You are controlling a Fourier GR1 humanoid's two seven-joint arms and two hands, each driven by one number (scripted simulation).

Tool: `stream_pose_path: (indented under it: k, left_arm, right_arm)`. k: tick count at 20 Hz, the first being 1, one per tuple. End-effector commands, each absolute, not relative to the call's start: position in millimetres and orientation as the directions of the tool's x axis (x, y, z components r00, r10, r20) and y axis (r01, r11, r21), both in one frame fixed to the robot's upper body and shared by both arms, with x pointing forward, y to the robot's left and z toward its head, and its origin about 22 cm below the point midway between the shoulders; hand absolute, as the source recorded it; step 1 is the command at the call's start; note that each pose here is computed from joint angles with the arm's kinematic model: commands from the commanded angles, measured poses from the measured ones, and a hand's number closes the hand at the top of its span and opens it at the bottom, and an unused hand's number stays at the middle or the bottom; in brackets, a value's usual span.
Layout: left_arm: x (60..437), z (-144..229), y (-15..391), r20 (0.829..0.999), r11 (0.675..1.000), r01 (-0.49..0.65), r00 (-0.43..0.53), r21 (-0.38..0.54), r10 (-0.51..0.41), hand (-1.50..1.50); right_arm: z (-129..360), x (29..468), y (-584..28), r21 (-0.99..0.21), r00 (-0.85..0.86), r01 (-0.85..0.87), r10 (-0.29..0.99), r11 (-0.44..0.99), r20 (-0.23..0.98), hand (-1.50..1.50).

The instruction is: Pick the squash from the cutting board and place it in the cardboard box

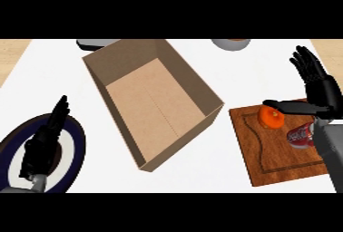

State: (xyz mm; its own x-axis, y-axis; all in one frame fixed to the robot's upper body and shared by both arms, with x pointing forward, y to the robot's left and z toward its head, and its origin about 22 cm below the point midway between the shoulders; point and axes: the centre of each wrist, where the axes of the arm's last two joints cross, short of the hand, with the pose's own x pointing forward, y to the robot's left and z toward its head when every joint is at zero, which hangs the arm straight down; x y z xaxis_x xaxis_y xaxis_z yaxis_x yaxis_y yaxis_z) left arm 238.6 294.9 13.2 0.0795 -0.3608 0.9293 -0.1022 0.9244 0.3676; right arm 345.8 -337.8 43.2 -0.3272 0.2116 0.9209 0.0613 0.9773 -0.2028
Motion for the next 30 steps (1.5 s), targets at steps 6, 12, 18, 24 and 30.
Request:
stream_pose_path:
  k: [6,12,18,24,30]
  left_arm:
    - [228,4,271,0.933,0.932,-0.086,0.116,0.351,-0.341,0.00]
    - [240,7,282,0.927,0.928,-0.069,0.119,0.365,-0.356,0.00]
    - [240,2,280,0.923,0.923,-0.074,0.116,0.377,-0.368,0.00]
    - [230,-8,294,0.923,0.920,-0.100,0.121,0.378,-0.366,0.00]
    - [258,18,279,0.926,0.923,-0.102,0.120,0.371,-0.358,0.00]
  right_arm:
    - [79,338,-405,-0.680,-0.252,-0.072,0.646,0.730,0.721,-1.50]
    - [129,353,-411,-0.826,-0.141,-0.344,0.845,0.446,0.515,-1.50]
    - [122,366,-357,-0.801,-0.160,-0.523,0.890,0.290,0.426,-1.50]
    - [108,349,-319,-0.796,-0.106,-0.534,0.911,0.285,0.398,-1.50]
    - [111,352,-321,-0.812,-0.066,-0.518,0.933,0.270,0.353,-1.50]
